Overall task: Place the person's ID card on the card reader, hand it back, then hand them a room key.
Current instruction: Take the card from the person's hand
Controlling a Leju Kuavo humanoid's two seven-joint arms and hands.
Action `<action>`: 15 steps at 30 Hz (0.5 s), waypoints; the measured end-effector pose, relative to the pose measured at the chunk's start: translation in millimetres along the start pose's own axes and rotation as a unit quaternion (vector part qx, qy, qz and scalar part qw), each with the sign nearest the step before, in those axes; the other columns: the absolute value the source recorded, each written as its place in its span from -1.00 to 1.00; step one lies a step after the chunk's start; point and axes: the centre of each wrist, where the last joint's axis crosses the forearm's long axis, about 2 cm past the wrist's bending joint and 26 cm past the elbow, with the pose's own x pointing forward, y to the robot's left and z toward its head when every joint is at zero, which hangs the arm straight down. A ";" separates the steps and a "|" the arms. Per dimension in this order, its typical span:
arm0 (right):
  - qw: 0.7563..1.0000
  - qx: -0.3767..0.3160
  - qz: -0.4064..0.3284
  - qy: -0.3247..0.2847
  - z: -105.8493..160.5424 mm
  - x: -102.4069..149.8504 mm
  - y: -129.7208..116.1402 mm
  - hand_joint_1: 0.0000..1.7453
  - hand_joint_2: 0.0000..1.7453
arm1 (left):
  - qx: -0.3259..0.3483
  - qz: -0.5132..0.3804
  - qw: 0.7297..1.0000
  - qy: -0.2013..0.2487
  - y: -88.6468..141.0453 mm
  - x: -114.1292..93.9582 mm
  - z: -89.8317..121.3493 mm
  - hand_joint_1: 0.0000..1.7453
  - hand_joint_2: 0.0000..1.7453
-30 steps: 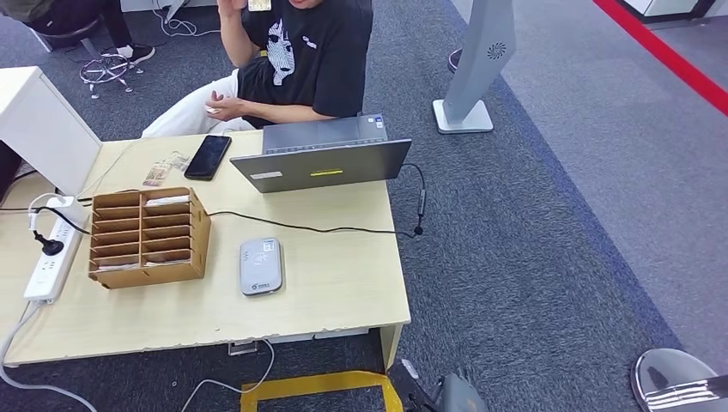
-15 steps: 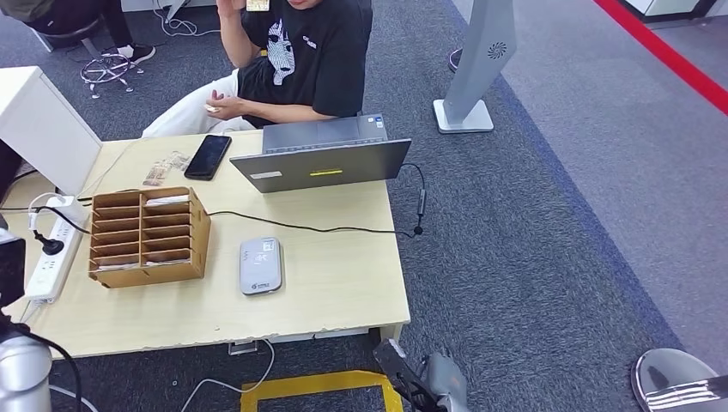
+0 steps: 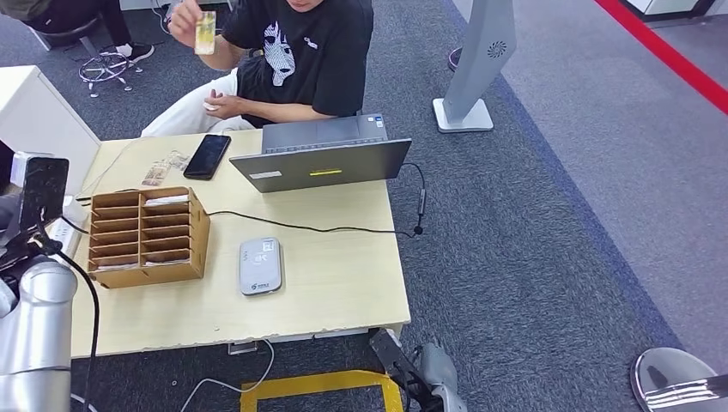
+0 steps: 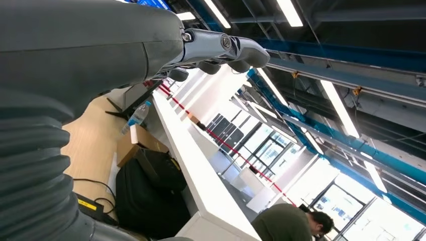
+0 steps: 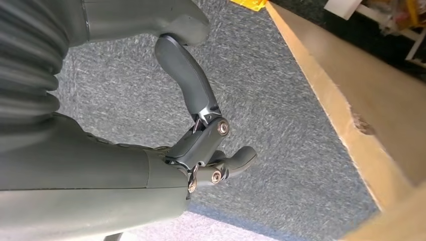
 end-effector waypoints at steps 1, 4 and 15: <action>1.000 0.001 0.000 0.001 -0.6 -0.9 0.2 -1.00 1.00 | -0.004 0.000 1.000 0.002 -2.2 0.6 -0.4 -1.00 1.00; 1.000 0.003 0.000 0.004 -2.8 -2.7 0.4 -1.00 1.00 | -0.017 0.002 1.000 0.008 -10.0 4.4 -1.5 -1.00 1.00; 1.000 -0.002 -0.006 0.026 0.0 -3.8 6.1 -1.00 1.00 | -0.071 0.066 0.995 0.021 -36.7 44.3 9.2 -1.00 1.00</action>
